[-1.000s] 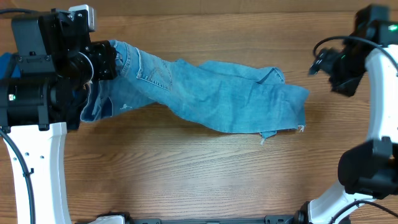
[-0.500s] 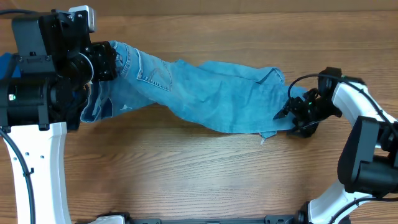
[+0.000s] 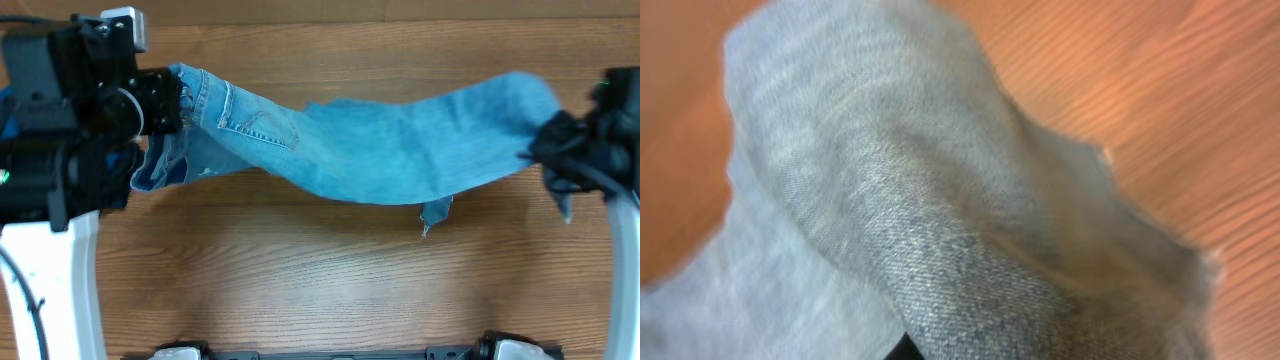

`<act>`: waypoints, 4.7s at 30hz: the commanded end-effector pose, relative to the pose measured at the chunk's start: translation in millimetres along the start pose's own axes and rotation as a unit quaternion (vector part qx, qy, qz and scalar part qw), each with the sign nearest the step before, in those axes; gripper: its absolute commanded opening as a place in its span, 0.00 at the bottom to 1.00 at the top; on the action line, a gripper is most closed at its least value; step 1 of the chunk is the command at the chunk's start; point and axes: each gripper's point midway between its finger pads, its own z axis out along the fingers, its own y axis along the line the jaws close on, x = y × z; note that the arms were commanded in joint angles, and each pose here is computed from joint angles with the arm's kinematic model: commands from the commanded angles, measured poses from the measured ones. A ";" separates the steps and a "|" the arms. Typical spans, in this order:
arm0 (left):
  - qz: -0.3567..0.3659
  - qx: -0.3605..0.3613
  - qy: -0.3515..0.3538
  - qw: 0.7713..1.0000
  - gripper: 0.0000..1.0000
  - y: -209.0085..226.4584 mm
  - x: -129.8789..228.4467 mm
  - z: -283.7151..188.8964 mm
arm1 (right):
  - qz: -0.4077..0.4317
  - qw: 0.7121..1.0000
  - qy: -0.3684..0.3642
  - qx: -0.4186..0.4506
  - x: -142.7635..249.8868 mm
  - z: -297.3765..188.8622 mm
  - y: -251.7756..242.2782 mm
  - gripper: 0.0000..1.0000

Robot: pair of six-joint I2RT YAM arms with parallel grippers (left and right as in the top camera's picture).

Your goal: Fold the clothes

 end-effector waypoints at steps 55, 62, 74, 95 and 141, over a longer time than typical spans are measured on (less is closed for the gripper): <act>-0.023 0.003 0.174 0.985 0.60 55.2 14.5 275.0 | 0.001 0.990 0.143 -0.018 -96.5 180.4 27.8 0.26; 0.087 0.039 0.297 0.950 0.24 11.1 69.8 216.8 | -0.023 0.974 0.223 0.000 -55.3 142.0 18.5 0.37; 0.153 -0.089 0.151 0.973 0.34 -20.0 28.2 36.2 | -0.019 0.998 0.048 -0.031 -58.1 -31.6 26.4 0.64; 0.120 -0.036 0.216 0.968 0.59 25.9 195.6 234.7 | 0.043 0.988 0.139 -0.046 98.5 234.9 5.8 0.42; 0.119 -0.026 0.227 0.966 0.77 25.2 203.7 242.7 | 0.071 0.993 0.086 -0.042 -43.0 243.6 19.7 0.55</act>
